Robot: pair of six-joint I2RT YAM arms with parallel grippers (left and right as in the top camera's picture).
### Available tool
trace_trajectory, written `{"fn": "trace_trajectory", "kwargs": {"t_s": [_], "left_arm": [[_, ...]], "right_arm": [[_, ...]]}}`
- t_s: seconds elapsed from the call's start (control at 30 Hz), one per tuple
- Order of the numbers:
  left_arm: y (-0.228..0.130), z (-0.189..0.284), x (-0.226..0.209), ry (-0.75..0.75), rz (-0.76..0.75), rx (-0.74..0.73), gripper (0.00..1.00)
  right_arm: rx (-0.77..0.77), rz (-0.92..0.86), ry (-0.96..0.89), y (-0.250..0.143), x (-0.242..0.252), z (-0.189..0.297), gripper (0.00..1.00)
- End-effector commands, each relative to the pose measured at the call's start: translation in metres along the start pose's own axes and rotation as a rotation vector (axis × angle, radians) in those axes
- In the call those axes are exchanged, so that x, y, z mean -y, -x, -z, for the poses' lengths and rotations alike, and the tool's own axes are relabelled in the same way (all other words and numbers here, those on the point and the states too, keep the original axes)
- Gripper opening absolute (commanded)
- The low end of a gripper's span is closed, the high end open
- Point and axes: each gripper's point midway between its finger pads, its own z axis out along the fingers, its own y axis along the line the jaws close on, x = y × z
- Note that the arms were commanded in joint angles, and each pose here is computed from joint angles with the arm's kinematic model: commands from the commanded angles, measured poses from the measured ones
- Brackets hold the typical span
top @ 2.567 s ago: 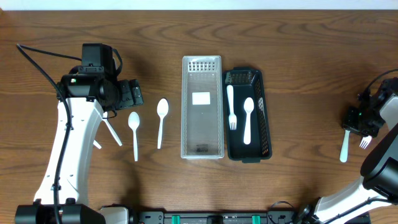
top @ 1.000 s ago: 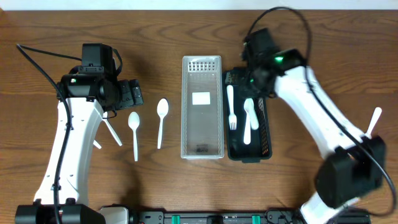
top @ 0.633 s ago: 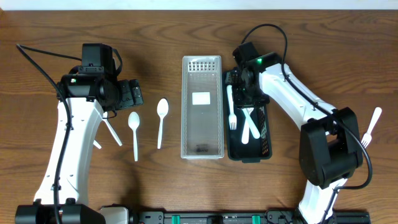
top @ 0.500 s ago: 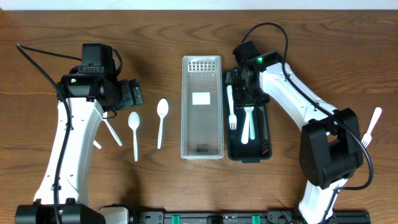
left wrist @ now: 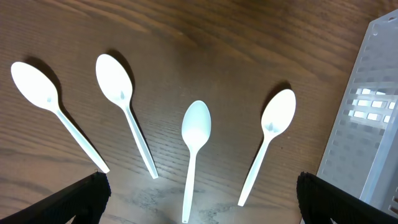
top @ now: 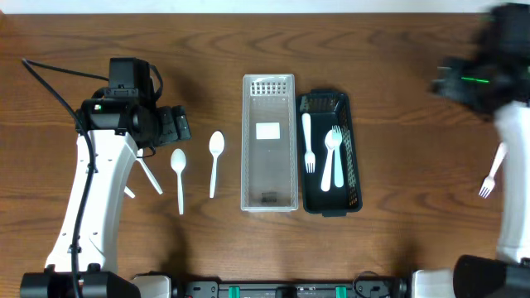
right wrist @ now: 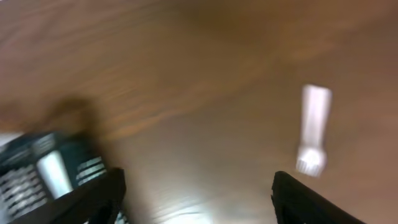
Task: Pack container
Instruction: 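Move the right gripper back and grasp the last white fork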
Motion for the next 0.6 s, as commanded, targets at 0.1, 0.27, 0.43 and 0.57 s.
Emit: {"fn": "trace_trajectory", "kwargs": {"t_s": [0.1,0.27,0.43,0.57], "left_arm": [[0.005,0.003,-0.002,0.006,-0.013,0.014,0.98],[0.005,0.003,-0.002,0.006,-0.013,0.014,0.98],[0.005,0.003,-0.002,0.006,-0.013,0.014,0.98],[0.005,0.003,-0.002,0.006,-0.013,0.014,0.98]], "right_arm": [[-0.153,-0.137,-0.131,-0.018,0.107,-0.054,0.85],[-0.297,-0.248,-0.146,-0.058,0.153,-0.107,0.98],[-0.431,-0.303,-0.092,-0.095,0.173,-0.151,0.99],[-0.504,-0.336,-0.094,-0.114,0.183,-0.174,0.99]]}}
